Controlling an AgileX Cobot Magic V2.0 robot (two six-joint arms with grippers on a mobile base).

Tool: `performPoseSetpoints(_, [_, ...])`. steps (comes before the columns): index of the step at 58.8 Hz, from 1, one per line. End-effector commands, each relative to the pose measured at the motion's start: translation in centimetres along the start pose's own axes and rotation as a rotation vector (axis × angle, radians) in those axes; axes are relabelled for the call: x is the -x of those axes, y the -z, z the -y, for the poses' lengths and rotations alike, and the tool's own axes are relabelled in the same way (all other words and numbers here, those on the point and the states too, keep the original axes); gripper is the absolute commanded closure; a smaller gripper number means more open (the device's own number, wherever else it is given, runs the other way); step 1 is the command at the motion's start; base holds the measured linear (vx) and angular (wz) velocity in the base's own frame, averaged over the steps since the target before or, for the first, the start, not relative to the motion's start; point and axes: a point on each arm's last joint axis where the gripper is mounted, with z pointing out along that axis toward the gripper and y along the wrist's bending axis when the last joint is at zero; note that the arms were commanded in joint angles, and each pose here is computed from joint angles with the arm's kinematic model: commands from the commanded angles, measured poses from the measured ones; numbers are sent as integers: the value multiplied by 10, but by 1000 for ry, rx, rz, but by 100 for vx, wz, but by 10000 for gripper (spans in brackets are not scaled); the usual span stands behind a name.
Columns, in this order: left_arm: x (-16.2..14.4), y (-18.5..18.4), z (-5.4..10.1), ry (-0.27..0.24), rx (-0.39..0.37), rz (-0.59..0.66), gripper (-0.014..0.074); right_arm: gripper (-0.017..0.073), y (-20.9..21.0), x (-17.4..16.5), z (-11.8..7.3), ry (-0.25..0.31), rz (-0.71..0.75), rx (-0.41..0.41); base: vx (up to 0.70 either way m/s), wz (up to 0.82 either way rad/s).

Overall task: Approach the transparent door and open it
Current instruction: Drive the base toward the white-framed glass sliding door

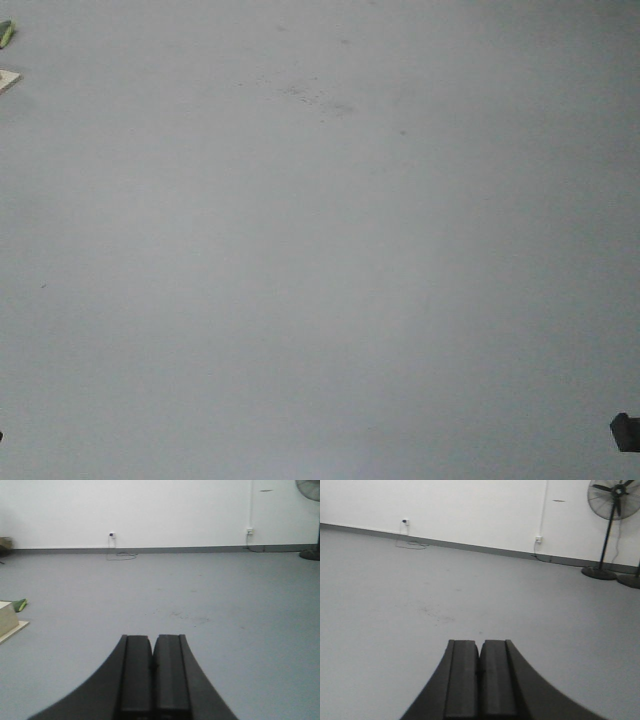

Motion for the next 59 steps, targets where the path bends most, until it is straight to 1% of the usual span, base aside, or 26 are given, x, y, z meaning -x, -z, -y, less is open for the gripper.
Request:
performPoseSetpoints(1, [-2,-2,1,2,-4,36,599,567,0,4,0,12,75,-8,55,52])
performPoseSetpoints(33, [-2,-2,1,2,-4,36,599,567,0,4,0,12,75,-8,59,63])
performPoseSetpoints(59, [-2,-2,1,2,-4,36,599,567,0,4,0,12,75,-8,61,49])
